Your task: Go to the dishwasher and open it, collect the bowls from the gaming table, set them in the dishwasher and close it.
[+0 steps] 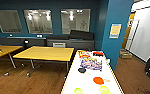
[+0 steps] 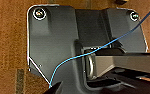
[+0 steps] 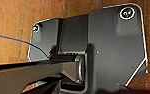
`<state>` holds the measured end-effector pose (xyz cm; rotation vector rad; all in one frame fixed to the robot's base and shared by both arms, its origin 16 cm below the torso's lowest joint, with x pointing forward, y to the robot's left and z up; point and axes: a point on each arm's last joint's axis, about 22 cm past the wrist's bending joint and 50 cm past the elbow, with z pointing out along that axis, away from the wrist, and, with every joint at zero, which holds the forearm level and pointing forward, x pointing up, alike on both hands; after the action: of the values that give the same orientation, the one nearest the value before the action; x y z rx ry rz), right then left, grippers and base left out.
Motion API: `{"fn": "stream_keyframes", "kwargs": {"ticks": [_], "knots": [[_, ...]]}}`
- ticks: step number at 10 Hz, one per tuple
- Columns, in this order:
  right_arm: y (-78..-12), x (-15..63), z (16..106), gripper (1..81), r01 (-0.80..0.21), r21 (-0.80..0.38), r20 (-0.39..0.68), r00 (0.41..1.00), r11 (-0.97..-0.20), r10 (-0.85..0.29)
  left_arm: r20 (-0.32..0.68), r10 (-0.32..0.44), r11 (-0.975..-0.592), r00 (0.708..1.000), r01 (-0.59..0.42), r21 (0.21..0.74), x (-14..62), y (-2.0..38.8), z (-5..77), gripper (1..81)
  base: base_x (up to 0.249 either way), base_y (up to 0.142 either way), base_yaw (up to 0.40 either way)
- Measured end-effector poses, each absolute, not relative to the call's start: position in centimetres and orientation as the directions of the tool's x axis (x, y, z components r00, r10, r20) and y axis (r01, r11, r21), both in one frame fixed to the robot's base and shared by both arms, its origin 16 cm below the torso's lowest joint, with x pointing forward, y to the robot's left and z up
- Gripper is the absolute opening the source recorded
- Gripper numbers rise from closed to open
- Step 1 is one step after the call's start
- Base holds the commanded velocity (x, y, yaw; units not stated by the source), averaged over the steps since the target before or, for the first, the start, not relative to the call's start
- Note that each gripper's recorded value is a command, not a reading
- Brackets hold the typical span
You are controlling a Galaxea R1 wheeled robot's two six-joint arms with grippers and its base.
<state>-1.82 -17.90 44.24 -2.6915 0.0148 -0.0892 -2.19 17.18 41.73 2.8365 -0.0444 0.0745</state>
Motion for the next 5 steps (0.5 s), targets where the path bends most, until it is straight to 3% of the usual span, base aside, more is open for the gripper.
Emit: {"fn": "stream_keyframes", "kwargs": {"ticks": [3, 5], "knots": [[-18.0, -0.5, 49.5, 81.1, 0.003, -0.566, 0.093, 0.994, -0.824, -0.061, 0.056, -0.022, -0.952, 0.998, -0.038, 0.302, -2.2, 16.8, 41.8, 81.1, 0.0, 0.0, 0.0], [-23.1, 2.6, 54.0, 81.1, 0.006, -0.592, 0.158, 0.982, -0.806, -0.109, 0.056, -0.022, -0.952, 0.998, -0.038, 0.303, -2.2, 16.8, 41.8, 81.1, 0.0, 0.0, 0.0]]}}
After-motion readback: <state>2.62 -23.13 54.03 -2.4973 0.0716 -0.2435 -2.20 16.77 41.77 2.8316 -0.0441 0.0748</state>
